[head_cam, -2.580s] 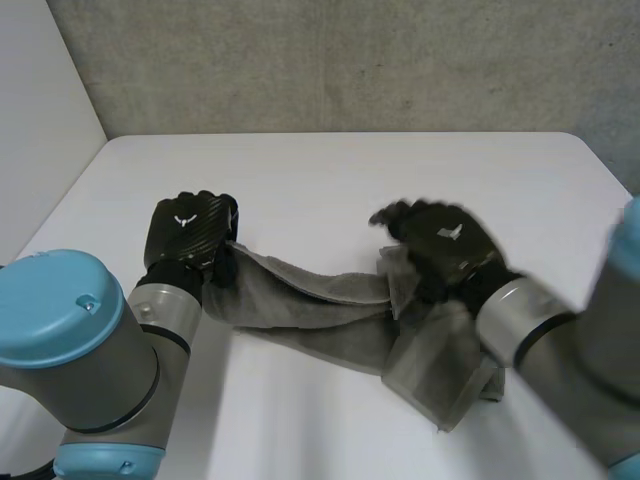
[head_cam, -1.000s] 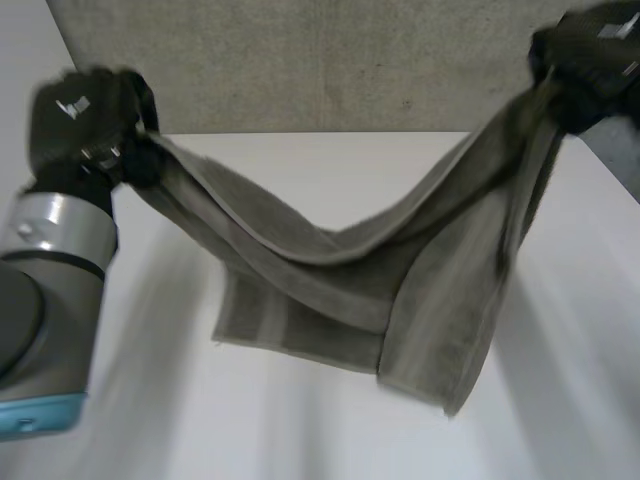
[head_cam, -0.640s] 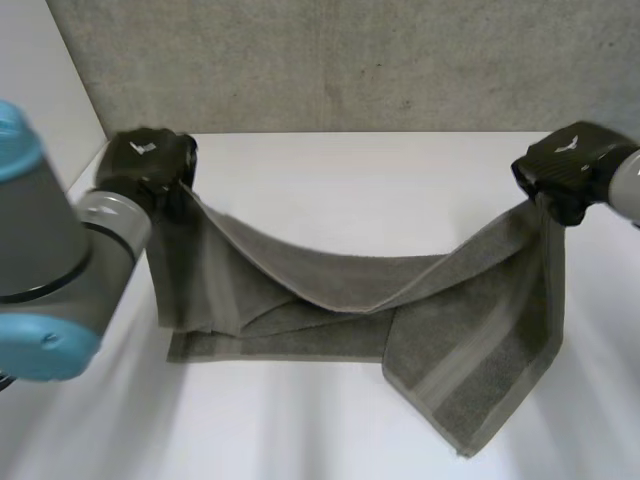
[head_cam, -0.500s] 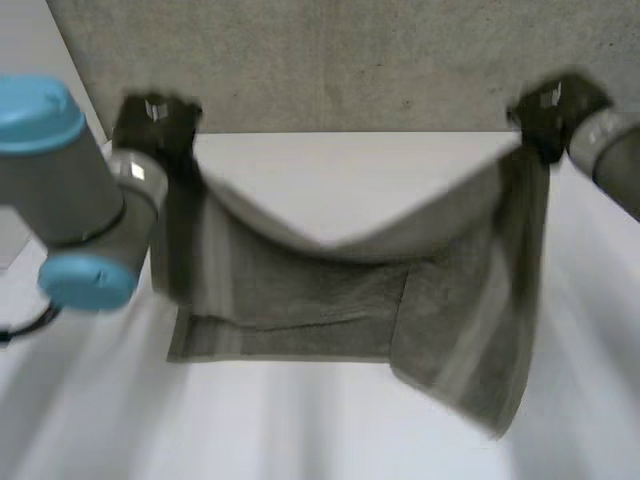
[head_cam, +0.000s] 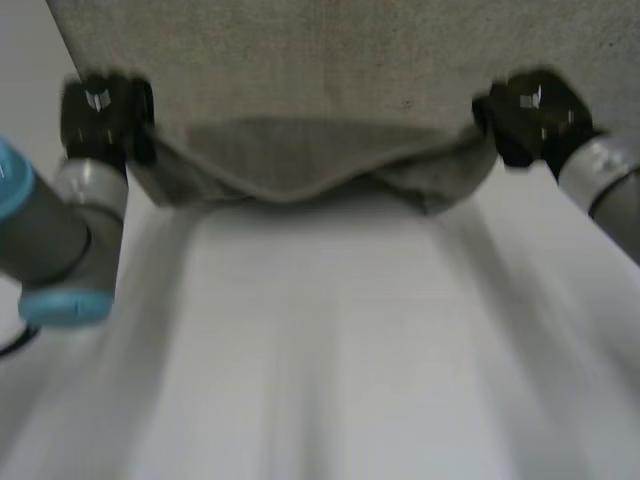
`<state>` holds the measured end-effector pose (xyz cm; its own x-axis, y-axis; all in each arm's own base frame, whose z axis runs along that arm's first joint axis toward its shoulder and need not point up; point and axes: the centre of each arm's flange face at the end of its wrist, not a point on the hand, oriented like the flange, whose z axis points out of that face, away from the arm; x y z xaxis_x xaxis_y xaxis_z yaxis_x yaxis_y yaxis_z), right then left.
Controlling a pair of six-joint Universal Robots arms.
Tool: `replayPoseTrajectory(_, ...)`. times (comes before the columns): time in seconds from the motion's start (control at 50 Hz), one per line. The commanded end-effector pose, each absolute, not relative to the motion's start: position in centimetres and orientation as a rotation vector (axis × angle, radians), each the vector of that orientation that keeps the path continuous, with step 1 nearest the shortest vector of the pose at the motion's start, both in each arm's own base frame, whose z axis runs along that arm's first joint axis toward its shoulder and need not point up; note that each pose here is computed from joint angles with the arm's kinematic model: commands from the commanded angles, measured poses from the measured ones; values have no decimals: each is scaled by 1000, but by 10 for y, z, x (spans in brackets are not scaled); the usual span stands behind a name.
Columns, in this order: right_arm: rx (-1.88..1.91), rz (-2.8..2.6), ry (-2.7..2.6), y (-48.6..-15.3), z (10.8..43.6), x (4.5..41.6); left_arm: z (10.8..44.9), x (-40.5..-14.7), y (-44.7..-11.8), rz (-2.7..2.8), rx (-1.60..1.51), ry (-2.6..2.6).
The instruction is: Fold the towel.
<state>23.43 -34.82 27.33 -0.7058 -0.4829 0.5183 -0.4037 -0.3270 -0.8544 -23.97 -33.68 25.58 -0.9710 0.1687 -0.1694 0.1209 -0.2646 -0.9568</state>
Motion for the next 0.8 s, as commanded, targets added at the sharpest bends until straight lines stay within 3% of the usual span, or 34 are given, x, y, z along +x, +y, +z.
replayPoseTrajectory(0.02,-1214,-1887,1999,-318,202,200,183,-218,-292,2285,-473,-2046)
replayPoseTrajectory(0.14,-1148,-1784,2140,-301,174,177,162,-209,-271,2246,-520,-2056)
replayPoseTrajectory(0.34,-991,-1829,2235,-301,151,170,162,-209,-271,2259,-510,-2041)
replayPoseTrajectory(0.68,-975,-1816,2285,-283,142,184,160,-208,-271,2264,-510,-2042)
replayPoseTrajectory(0.8,-978,-1919,2233,-279,156,187,159,-208,-271,2262,-512,-2042)
